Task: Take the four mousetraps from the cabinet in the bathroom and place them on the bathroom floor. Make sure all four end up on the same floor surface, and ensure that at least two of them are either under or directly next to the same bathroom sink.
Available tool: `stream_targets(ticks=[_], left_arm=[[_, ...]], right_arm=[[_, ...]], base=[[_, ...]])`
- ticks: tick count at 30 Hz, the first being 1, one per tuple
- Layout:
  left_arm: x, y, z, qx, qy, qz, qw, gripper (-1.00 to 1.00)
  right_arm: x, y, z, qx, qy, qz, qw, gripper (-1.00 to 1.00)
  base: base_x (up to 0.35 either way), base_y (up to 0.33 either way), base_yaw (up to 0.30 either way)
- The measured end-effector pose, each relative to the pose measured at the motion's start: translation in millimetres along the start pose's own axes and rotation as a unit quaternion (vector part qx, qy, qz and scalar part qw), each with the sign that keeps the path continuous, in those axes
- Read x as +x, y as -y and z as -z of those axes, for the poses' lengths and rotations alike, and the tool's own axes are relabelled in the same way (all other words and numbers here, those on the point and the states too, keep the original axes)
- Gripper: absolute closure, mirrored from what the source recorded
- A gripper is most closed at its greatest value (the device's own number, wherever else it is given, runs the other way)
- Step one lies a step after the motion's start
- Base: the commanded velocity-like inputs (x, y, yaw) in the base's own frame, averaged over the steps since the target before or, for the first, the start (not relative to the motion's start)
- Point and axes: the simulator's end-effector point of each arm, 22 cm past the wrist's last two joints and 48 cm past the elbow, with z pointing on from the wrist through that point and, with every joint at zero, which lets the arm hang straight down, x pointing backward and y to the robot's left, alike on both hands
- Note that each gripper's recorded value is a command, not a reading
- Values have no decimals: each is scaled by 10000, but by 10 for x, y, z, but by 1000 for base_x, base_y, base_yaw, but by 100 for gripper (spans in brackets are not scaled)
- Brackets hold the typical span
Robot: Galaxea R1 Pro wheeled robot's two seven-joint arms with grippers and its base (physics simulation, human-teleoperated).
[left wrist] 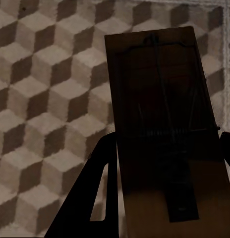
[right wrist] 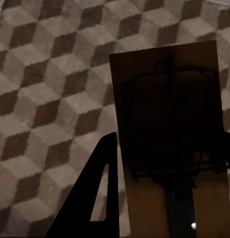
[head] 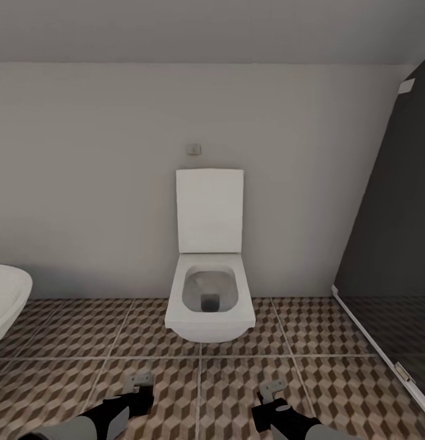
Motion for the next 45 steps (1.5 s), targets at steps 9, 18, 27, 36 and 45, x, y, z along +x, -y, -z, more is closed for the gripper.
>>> stream_targets(ticks=[9, 18, 27, 36, 45], left_arm=[[174, -9, -100, -12, -183, -3, 9998, 100], [351, -19, -194, -25, -367, -11, 9993, 100], [530, -28, -281, -37, -550, -15, 9985, 100], [631, -34, -327, -44, -651, -15, 9979, 100], [733, -35, -370, -49, -736, -22, 9973, 100]], right_arm=[[166, -39, -95, -45, -178, -4, 9998, 100], [336, -72, -184, -85, -356, -14, 9993, 100], [510, -103, -267, -124, -535, -24, 9985, 100], [606, -126, -310, -149, -633, -29, 9979, 100], [704, -147, -351, -172, -733, -36, 9972, 100]], base=[[0, 0, 0], [0, 0, 0], [0, 0, 0], [0, 0, 0], [0, 0, 0]])
